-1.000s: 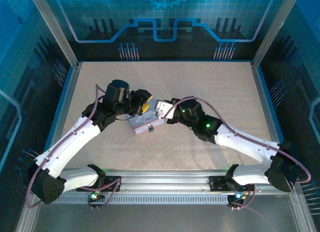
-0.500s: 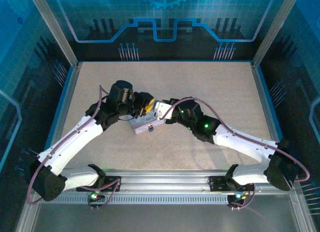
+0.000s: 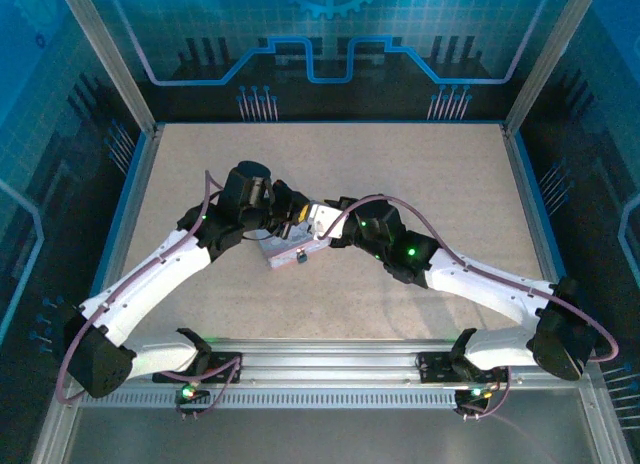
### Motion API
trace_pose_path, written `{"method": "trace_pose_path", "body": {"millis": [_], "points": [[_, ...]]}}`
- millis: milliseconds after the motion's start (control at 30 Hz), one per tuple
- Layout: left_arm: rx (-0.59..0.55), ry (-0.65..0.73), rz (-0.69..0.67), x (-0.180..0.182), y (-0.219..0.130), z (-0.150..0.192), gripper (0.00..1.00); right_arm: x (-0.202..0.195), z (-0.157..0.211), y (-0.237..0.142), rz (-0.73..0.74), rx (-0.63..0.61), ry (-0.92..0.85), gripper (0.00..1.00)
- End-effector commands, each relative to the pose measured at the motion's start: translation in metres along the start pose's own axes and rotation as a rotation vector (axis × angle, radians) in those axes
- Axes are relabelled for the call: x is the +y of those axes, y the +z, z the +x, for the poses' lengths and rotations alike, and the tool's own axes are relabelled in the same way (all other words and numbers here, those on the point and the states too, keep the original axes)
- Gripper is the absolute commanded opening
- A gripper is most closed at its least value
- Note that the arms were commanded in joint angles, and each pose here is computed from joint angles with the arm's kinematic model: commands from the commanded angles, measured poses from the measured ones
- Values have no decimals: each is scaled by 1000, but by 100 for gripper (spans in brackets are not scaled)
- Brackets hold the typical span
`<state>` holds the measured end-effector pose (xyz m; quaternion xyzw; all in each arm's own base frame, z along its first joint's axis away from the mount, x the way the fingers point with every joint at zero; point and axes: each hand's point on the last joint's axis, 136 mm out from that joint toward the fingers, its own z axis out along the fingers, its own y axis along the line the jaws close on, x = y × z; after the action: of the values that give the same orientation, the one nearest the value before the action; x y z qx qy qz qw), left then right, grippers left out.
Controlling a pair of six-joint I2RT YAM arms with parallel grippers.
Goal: Unlock a padlock with a key
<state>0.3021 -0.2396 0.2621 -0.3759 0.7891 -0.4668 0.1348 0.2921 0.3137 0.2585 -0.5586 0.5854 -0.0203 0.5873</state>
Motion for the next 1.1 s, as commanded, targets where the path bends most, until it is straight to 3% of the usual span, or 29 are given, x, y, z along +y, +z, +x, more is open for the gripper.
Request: {"method": "trace_pose_path", "body": {"millis": [0,233,467,667,833,1067], "points": [[18,18,-7,3,5,4,0,0,-7,-4,5,-22,12,6],[-50,270,90,-20,-5,-4,0,5,-1,-29,-169,-85,227,36],[-69,682,320,-50,-15,10,0,-4,-7,-65,-423,-252,551,53],[-21,1023,500,-75,-36,42,0,-11,-19,-78,-608,-347,698,57],[12,1242,543,-74,-46,58,0,-13,-27,-74,-699,-357,732,56],[71,1394,614,-68,-56,77,0,-22,-31,-72,-731,-378,752,56]]}}
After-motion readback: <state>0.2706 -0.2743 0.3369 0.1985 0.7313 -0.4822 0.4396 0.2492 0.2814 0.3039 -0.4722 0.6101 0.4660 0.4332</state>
